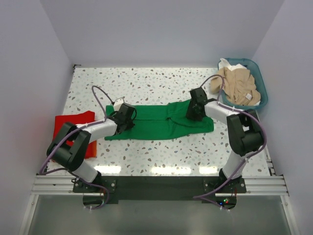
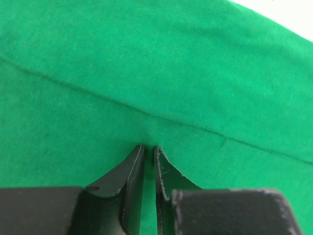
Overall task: Fold and stack the t-shirts
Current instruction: Fold the tshirt
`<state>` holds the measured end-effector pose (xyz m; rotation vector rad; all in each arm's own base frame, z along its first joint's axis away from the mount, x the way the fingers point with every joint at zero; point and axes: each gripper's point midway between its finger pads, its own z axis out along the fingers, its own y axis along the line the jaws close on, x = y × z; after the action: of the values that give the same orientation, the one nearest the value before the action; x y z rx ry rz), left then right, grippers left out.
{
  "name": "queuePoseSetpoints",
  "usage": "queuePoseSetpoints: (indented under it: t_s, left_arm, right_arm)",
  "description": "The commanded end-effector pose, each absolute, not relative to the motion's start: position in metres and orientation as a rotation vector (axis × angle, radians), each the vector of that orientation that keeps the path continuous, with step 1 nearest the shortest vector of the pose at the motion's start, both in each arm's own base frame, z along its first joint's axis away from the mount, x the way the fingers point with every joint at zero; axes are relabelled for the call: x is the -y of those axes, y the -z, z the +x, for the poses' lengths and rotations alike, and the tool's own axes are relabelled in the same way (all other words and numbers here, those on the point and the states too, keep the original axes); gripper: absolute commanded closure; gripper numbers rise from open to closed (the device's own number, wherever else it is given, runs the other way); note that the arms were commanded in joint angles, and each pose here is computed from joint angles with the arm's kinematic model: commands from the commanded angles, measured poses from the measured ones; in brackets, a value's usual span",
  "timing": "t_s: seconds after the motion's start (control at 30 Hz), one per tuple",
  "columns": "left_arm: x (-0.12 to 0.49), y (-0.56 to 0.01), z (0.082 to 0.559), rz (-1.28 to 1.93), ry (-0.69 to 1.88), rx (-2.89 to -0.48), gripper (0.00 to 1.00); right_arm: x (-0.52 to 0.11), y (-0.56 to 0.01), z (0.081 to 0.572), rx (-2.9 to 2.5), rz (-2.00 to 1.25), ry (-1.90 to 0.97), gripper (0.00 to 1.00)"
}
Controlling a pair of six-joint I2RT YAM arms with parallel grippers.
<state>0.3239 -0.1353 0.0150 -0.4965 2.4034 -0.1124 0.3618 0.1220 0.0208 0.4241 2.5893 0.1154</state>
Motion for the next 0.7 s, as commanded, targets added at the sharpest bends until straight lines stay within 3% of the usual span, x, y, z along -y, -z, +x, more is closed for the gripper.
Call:
queuePoseSetpoints:
  t_s: [0.0,0.17,0.4,0.57,0.67]
  left_arm:
    - [0.127,0.010,0.283,-0.494,0.020,-2.531,0.82]
    - [0.145,0.009,0.248,-0.528,0.088,-2.568,0.82]
    - [0.227,0.002,0.204,-0.505,0.462,-2.622,0.79]
    - [0.306,-0.013,0.201,-0.292,0.740,-2.655,0.74]
    - [0.338,-0.022,0.212,-0.169,0.839,-2.636,0.70]
  right_arm:
    - [-0.125,-0.010,0.392,-2.608,0.361,-0.088,0.55]
    - [-0.145,-0.011,0.458,-2.603,0.245,-0.078,0.55]
    - [-0.194,-0.005,0.547,-2.581,0.056,-0.205,0.54]
    - [-0.229,-0.004,0.590,-2.491,-0.061,-0.364,0.48]
    - [-0.245,-0.003,0.603,-2.425,-0.092,-0.452,0.39]
